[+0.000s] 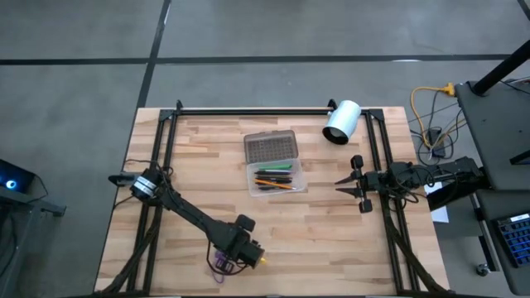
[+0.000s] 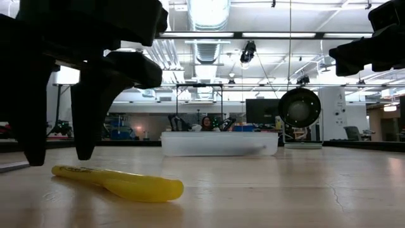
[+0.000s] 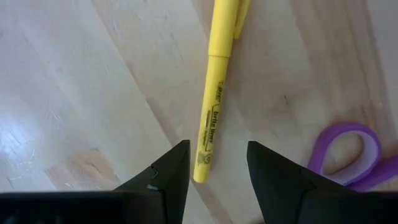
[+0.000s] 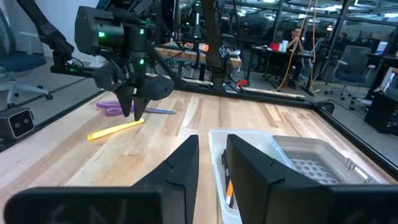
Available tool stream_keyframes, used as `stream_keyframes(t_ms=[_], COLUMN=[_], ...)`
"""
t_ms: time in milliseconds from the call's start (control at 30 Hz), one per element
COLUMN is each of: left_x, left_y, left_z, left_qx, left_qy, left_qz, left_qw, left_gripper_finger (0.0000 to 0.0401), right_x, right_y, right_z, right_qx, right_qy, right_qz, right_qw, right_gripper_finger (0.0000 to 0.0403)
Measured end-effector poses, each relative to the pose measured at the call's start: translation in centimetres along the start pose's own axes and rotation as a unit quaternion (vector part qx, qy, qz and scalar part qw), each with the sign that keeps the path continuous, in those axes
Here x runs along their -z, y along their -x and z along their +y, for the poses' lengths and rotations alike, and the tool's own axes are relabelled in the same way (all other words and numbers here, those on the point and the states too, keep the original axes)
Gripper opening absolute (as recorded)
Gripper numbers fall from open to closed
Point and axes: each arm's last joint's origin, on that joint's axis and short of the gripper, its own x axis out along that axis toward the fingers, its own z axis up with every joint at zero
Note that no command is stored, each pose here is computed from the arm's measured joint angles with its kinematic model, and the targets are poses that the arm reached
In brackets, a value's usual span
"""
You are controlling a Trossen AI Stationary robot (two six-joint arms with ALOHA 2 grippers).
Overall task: Pick & place school supplies into a supply box
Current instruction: Put the yellow marker into the transparent supply box
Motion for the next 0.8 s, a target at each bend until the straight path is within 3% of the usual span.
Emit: stream_keyframes(t_ms=[800], left_x=[0.5], left_y=[-1.6], left_z=[1.2], left_qx=[0.003], left_qy=[-0.017], left_qz=[-0.015], left_qw=[1.0], left_gripper_finger=[0.0144], right_x=[0.0], right_y=[0.0], right_z=[0.0], right_qx=[0.0], right_qy=[0.0], right_qz=[0.0], right_qw=[1.0], right_gripper_finger=[0.0072])
